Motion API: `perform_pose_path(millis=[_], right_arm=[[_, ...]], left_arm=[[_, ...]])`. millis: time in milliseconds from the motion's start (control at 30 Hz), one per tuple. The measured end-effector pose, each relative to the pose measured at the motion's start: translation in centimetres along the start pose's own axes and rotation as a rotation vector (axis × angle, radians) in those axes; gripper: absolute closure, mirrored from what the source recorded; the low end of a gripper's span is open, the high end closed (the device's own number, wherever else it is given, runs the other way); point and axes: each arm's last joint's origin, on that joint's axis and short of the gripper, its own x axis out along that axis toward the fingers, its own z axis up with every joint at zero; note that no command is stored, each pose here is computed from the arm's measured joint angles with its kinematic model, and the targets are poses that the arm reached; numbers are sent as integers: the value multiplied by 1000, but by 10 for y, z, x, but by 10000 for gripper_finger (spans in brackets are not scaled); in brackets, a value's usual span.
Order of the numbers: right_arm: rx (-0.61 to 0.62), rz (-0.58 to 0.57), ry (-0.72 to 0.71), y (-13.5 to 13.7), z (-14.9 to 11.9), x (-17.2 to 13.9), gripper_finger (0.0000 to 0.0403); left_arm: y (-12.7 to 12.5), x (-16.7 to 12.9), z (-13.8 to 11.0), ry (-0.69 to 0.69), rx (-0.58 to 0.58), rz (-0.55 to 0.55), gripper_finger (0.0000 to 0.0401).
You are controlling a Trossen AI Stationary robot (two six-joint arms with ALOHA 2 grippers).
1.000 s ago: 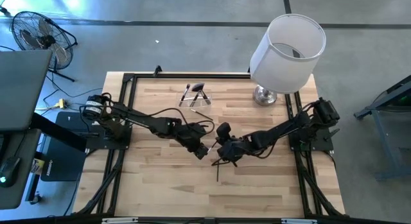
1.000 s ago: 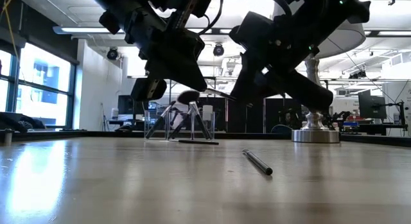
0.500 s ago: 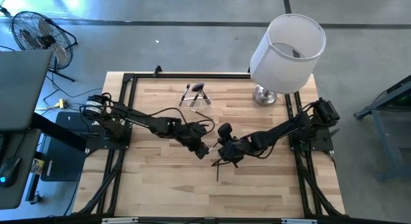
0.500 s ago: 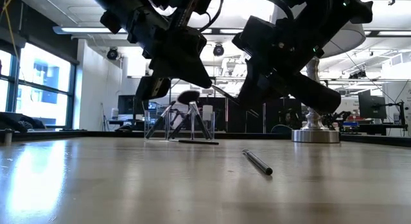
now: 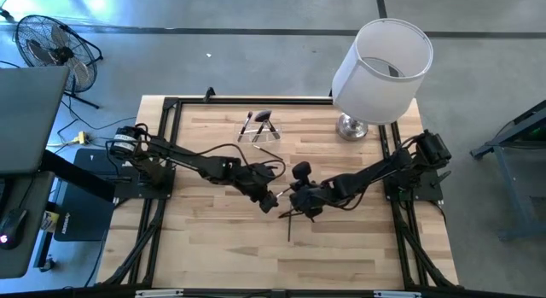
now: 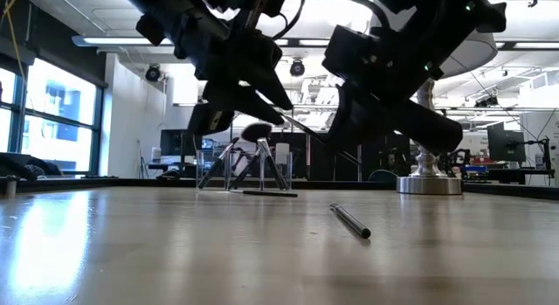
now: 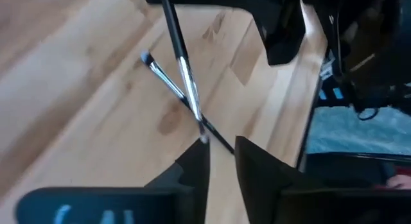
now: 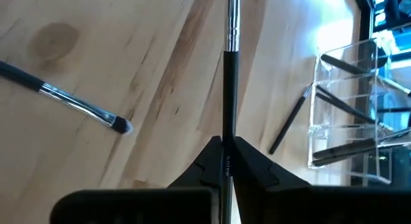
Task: Put items in baskets/containers
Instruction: Put the foundation brush into the transparent organizer
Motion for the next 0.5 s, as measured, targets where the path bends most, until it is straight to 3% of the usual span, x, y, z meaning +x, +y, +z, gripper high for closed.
perform_pose_path(millis=[100,200,300,500], right_arm=[[46,6,10,1,-1,0,395],[113,22,30,2,-3,0,395],[179,34,58,3,-6,0,392],[409,73,56,3,-7,0,395]], left_arm=[[3,-1,4,-17,95,15,305],[12,-6,11,17,71,37,299],[19,-30,20,48,41,87,303],[28,-85,21,7,118,338,321]])
